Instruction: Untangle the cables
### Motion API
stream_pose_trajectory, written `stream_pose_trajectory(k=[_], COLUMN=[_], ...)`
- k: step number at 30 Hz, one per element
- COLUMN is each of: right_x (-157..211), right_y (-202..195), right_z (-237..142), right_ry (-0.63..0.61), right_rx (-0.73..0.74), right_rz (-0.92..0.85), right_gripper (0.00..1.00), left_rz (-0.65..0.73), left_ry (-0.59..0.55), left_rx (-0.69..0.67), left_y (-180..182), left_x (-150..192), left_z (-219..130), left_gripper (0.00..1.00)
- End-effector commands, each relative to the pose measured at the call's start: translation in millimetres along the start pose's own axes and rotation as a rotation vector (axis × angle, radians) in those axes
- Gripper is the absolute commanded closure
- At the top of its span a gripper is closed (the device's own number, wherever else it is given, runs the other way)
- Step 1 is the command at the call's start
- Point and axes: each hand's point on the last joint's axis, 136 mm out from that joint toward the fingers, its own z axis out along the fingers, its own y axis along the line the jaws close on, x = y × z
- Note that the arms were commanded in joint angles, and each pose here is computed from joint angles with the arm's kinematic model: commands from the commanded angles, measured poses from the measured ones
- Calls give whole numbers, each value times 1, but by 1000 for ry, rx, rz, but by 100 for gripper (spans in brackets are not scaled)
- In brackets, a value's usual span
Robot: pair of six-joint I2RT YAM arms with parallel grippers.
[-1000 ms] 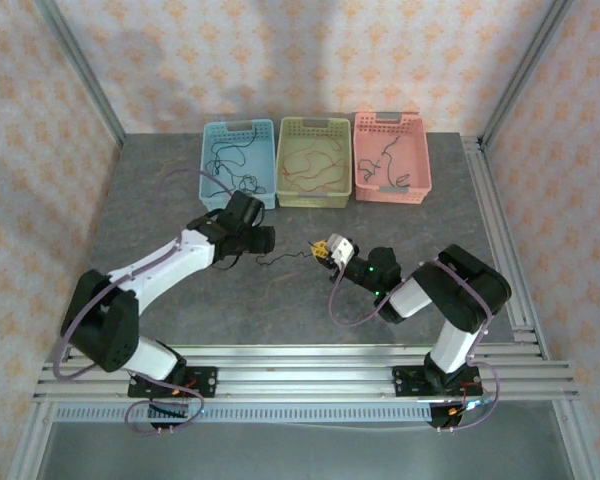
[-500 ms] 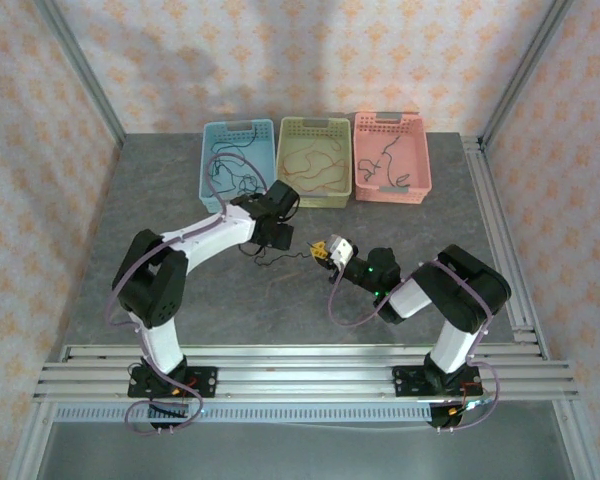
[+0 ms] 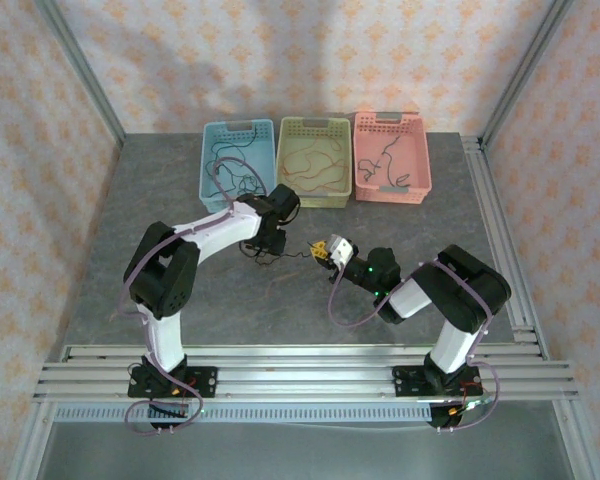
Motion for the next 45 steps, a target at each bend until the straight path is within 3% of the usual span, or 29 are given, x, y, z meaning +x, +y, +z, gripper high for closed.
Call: stream_pose_trajectory(k=[1,8,13,18,25,35,41,45], right_x=[-6,-6,-10,-10,-12,-15,-28,-52], right_y=[1,-1,-13,-40,-82,-87,-64,-65], right_z=[-2,-2,-7,-15,-39,-42,-22,-24], right_ry=[-22,-20,-16,4,-20,-53,-97,-161], right_rx=[2,14,86,242,428,401,215,203], right_rz=[-13,-11,4,38,192,266,296,321], right_gripper=[100,100,100,100,100,100,100,100], left_rz=[-8,-58,-239,-597,-918,-958,-936,-921], left_ry=[28,6,-110,-261,-383,-429,-477,-492], left_rx=[-2,-9,-9,156,270,368,405,414], left_y=[5,17,55,114,174,172,167,164], left_x=[1,-1,-12,-8,17,22,21,20], left_z=[-1,-4,-20,-36,-44,-49,-58,-61], left_gripper=[65,100,100,100,100,100,100,100])
